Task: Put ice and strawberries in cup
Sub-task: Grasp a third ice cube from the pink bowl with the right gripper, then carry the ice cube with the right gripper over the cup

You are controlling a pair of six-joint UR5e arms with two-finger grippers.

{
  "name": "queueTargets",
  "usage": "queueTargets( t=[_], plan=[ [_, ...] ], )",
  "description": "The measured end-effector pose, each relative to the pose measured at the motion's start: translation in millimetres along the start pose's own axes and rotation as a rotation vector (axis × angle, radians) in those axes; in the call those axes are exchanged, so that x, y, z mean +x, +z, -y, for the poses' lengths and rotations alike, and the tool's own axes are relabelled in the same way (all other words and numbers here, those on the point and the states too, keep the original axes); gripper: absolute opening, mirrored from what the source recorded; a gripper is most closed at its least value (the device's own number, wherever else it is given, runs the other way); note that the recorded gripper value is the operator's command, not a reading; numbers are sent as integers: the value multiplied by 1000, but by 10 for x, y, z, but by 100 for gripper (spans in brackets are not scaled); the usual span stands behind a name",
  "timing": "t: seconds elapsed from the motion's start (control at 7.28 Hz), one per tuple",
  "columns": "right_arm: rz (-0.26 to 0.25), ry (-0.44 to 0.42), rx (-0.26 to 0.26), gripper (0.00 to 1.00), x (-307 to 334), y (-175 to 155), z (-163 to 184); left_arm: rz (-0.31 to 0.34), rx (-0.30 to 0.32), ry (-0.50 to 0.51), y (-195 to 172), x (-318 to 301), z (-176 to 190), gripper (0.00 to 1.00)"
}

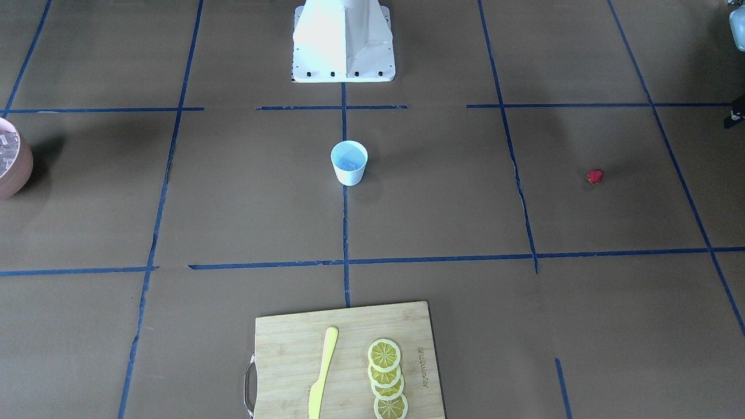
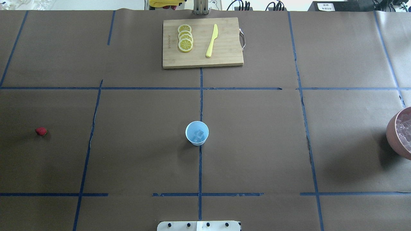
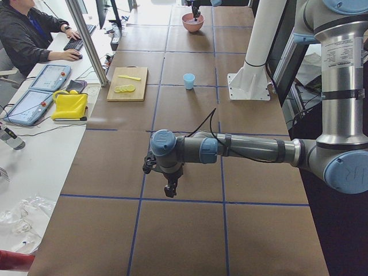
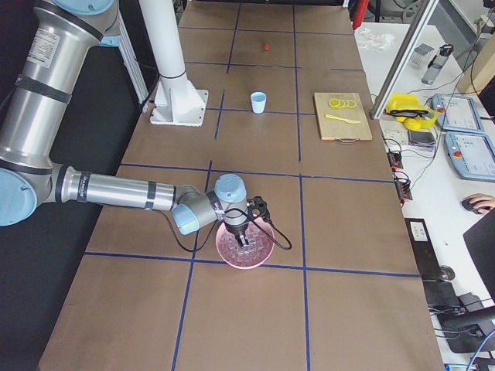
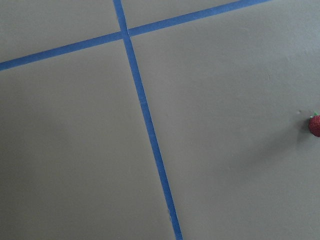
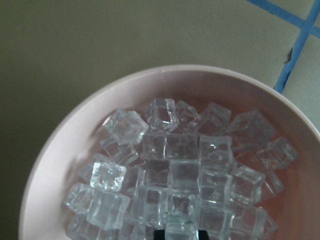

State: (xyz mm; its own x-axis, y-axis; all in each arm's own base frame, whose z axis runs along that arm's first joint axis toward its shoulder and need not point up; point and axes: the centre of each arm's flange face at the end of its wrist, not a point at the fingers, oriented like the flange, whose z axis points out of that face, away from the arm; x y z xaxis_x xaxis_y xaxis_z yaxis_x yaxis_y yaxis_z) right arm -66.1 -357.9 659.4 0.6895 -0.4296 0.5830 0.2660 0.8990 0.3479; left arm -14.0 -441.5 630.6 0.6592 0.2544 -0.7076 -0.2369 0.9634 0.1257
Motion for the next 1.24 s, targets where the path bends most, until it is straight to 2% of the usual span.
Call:
queueTargets(
  t=[0.27, 0.41, 0.55, 0.96, 1.24],
  plan=[
    [0, -6, 69, 0, -86, -280, 276, 0, 0, 0, -1, 1, 1, 100],
    [3, 2, 91, 0, -182, -461, 552, 0, 0, 0, 0, 0, -1, 100],
    [6, 25, 80, 0, -315, -661, 960, 0, -2, -2, 8, -7, -4, 100],
    [11, 102, 2, 0, -971, -1302, 2204, 1, 1, 1, -3, 3, 0, 100],
    [55, 182, -16, 0, -1985, -1406, 2873, 1, -2, -1, 13, -14, -5, 100]
  ],
)
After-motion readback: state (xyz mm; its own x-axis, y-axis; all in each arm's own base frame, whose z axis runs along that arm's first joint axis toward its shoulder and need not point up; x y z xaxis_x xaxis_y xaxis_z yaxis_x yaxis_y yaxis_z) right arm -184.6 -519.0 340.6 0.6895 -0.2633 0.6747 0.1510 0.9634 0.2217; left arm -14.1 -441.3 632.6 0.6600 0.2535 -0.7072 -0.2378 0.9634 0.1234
